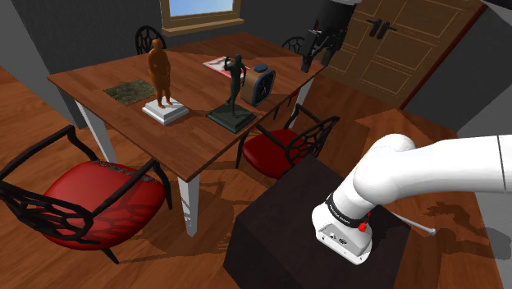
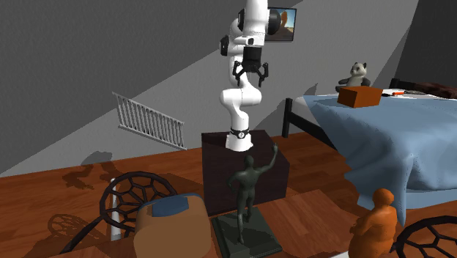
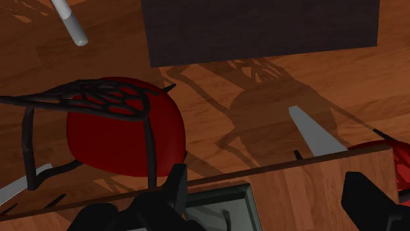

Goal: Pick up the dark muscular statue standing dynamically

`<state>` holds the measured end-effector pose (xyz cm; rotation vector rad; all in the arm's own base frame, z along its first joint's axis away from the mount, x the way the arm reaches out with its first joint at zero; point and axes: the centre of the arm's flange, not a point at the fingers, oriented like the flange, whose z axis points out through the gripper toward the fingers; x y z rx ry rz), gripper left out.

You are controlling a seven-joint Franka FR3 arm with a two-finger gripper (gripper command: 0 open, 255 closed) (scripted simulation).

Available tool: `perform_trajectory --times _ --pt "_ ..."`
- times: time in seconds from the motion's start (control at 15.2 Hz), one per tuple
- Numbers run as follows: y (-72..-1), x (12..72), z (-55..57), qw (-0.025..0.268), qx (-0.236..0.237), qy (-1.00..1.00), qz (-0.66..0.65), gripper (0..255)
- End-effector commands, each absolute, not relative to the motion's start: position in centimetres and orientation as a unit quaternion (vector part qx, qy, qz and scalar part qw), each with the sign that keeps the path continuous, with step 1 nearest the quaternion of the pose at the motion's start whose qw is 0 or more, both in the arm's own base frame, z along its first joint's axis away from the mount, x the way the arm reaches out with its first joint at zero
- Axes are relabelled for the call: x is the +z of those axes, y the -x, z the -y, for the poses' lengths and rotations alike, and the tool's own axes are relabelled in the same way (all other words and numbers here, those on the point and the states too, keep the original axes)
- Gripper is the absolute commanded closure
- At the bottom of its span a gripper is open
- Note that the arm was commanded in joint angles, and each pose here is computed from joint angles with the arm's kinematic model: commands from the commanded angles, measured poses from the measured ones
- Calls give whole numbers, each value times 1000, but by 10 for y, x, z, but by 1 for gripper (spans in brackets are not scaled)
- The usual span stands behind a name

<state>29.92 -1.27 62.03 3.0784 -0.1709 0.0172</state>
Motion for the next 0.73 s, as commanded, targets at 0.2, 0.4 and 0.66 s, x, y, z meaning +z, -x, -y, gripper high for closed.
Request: perform_trajectory --times 0.2,0.4,0.66 --pt "-337 611 20 21 5 -998 67 0" --pt "-375 601 29 12 4 -997 79 0" --pt "-426 588 41 1 4 -996 94 0"
